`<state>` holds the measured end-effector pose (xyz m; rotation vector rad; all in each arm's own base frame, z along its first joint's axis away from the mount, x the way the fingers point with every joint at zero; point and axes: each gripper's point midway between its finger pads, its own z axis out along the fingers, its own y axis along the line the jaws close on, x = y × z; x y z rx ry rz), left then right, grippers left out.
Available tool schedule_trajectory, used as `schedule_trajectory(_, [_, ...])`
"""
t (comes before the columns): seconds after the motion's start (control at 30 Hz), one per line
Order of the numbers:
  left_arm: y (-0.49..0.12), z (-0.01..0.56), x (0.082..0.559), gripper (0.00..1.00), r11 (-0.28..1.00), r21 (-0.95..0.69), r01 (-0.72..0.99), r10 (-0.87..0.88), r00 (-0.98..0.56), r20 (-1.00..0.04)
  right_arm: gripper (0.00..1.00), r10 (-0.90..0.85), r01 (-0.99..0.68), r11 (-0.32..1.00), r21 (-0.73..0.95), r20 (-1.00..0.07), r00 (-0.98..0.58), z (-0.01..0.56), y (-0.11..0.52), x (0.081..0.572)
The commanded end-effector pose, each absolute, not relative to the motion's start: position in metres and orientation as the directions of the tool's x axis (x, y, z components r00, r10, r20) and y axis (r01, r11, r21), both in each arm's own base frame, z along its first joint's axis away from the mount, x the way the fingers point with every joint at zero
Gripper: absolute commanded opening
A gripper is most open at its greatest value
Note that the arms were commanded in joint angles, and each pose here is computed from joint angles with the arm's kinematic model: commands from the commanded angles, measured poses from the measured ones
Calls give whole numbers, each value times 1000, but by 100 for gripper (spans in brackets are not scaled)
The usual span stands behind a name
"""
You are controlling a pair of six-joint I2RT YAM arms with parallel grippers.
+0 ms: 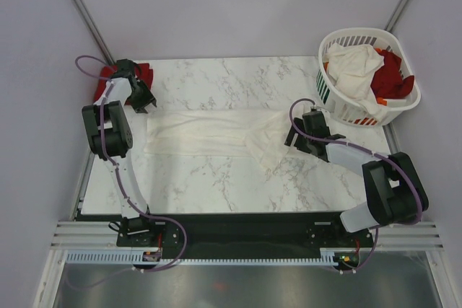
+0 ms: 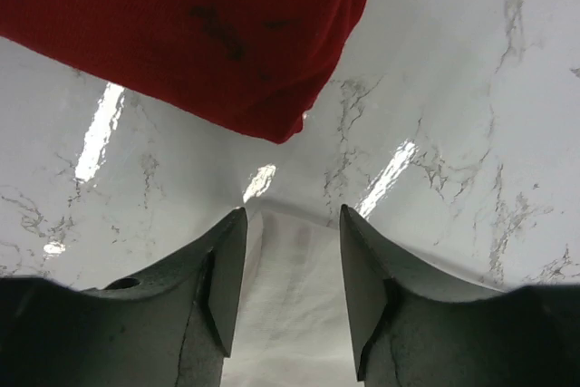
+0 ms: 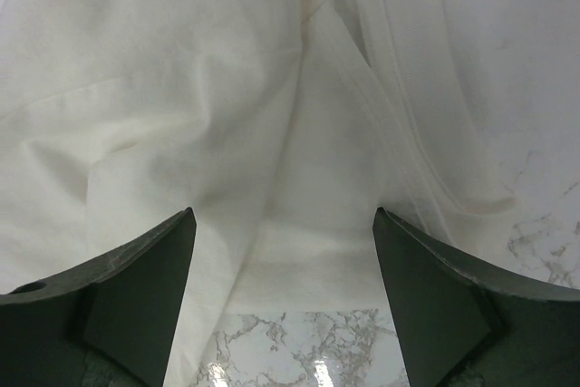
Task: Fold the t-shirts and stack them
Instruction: Fold the tshirt
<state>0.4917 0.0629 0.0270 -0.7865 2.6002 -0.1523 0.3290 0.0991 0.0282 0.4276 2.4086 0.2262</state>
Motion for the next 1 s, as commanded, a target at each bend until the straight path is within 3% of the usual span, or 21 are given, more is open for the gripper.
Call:
schedule_trajectory(0.0, [61, 54, 501, 55, 841, -242, -484, -541, -739, -401, 88, 348, 245, 936, 251, -570, -744, 23, 96, 321])
schedule_trajectory(0.1, [71, 97, 500, 68, 842, -223, -492, -533, -690, -490, 89, 351, 249, 936, 250, -579, -736, 26, 93, 315])
schedule_trajectory(0.27, [75, 174, 479, 69, 855, -223, -469, -497, -613, -614, 89, 371, 260, 927, 269, -566, -737, 27, 94, 306])
schedule_trajectory(0.37, [60, 163, 451, 69, 858, -228, -460, -500, -647, -576, 89, 380, 259, 922, 287, -554, -741, 27, 98, 300])
schedule_trajectory(0.6, [-8, 79, 380, 65, 844, -273, -461, -534, -769, -352, 88, 372, 273, 927, 256, -542, -753, 20, 96, 293])
schedule_trajectory(0.8, [-23, 37, 352, 72, 826, -264, -498, -560, -777, -288, 86, 378, 290, 925, 244, -530, -759, 14, 100, 308])
schedule_trajectory(0.97, [-20, 16, 344, 73, 828, -197, -525, -561, -784, -265, 85, 381, 292, 924, 247, -540, -750, 19, 115, 358])
